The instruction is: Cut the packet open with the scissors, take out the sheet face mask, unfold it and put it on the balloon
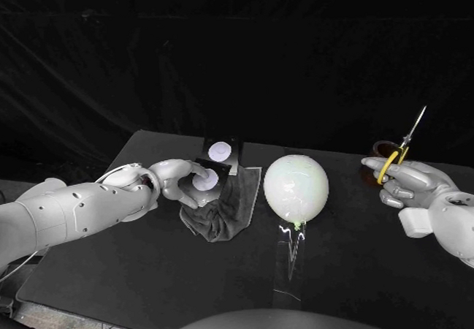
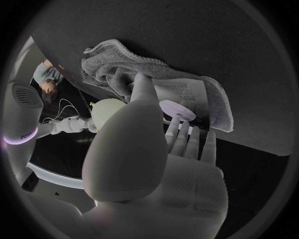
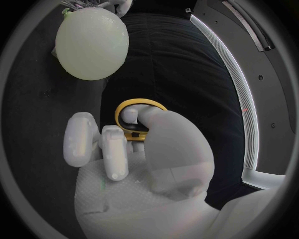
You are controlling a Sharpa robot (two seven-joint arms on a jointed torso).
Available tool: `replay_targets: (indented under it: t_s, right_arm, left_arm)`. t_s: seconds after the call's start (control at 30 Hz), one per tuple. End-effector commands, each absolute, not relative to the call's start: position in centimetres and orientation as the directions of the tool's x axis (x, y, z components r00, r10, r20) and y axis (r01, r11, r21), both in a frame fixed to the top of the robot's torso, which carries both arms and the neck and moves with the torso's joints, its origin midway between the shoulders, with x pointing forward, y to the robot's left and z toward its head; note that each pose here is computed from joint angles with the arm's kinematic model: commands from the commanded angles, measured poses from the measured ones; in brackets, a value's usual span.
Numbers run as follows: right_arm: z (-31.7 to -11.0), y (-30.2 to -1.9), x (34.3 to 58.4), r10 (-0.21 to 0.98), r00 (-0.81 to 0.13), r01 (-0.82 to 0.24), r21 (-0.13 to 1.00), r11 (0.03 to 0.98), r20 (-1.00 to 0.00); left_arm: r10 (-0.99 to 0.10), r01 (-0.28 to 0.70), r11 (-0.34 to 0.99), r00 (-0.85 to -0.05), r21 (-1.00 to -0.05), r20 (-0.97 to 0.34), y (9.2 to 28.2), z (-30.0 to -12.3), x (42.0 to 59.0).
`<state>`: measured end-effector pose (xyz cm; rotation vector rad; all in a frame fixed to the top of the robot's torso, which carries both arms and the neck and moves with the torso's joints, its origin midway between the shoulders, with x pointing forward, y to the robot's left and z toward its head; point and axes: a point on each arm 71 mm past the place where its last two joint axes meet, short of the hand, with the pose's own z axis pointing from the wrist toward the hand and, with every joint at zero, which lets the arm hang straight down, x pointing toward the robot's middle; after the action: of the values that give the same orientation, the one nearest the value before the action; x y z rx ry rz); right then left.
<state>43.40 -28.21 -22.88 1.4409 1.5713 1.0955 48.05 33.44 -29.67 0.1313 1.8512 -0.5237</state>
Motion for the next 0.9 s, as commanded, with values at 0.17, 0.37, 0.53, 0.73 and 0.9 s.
replay_targets:
  t_s: [0.17, 0.37, 0.53, 0.73, 0.9]
  right_arm:
    - [-22.8, -28.0, 43.4, 0.991, -0.130, 0.361, 0.932, 0.015, 0.034]
    - [-22.8, -28.0, 43.4, 0.991, -0.129, 0.361, 0.932, 0.015, 0.034]
    - [-22.8, -28.0, 43.4, 0.991, -0.130, 0.361, 0.932, 0.015, 0.034]
    - [-22.8, -28.0, 43.4, 0.991, -0.130, 0.361, 0.933, 0.016, 0.033]
    - [-22.8, -28.0, 43.4, 0.991, -0.130, 0.360, 0.933, 0.017, 0.032]
  left_arm:
    - [-0.115, 0.327, 0.908, -0.407, -0.263, -0.906, 33.4, -31.0, 47.8]
    - [-0.106, 0.322, 0.909, -0.432, -0.263, -0.896, 33.2, -31.6, 47.6]
    - [-0.105, 0.313, 0.913, -0.441, -0.263, -0.891, 33.3, -32.1, 47.5]
    - [-0.106, 0.308, 0.915, -0.440, -0.261, -0.892, 33.4, -32.2, 47.4]
    - [-0.112, 0.312, 0.913, -0.426, -0.262, -0.898, 33.5, -32.1, 47.4]
